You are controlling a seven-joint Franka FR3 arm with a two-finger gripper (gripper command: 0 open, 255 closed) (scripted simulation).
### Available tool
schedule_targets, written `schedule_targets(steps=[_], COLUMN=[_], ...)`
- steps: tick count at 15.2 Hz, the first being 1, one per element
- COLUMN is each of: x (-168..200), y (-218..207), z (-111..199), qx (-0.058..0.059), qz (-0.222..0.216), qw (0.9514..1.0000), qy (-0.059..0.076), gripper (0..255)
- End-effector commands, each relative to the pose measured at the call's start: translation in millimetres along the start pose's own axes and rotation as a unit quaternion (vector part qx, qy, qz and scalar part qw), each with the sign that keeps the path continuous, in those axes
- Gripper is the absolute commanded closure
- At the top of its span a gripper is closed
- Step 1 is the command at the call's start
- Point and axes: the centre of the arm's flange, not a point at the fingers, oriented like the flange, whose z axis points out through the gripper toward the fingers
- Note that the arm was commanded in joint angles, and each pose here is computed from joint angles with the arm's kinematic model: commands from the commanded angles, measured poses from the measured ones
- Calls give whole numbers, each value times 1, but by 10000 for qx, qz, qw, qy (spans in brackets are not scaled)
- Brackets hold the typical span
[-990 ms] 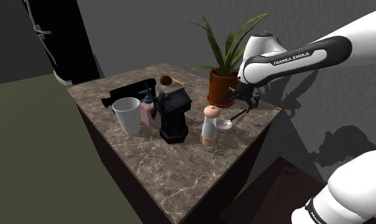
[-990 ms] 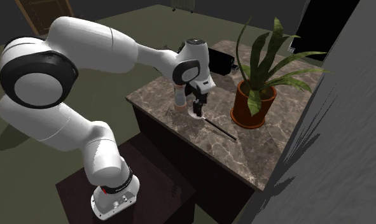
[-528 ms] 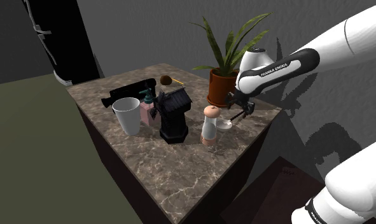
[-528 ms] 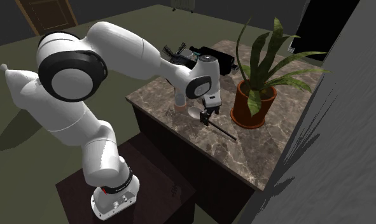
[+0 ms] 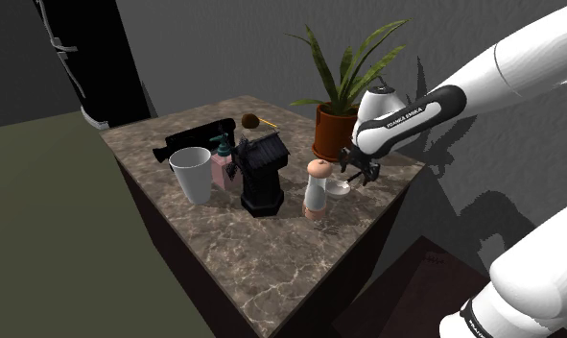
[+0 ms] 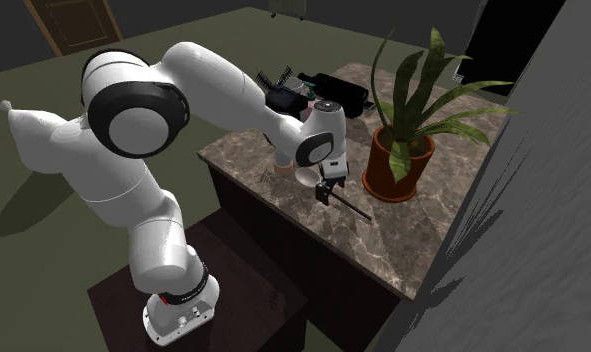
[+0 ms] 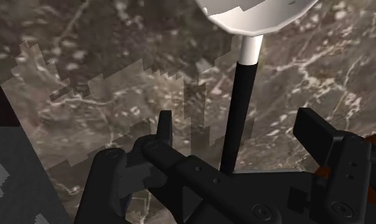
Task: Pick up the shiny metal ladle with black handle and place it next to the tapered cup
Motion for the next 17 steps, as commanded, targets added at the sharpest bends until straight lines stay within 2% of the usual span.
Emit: schedule_targets(steps=[1,6,7,17], x=[0,0,0,1], y=[0,0,0,-1], z=[2,2,2,-3], qx=[2,2,2,2], qz=[0,1,1,0], qw=[10000,10000,10000,10000], qy=[1,1,1,1], gripper=[0,0,255,255])
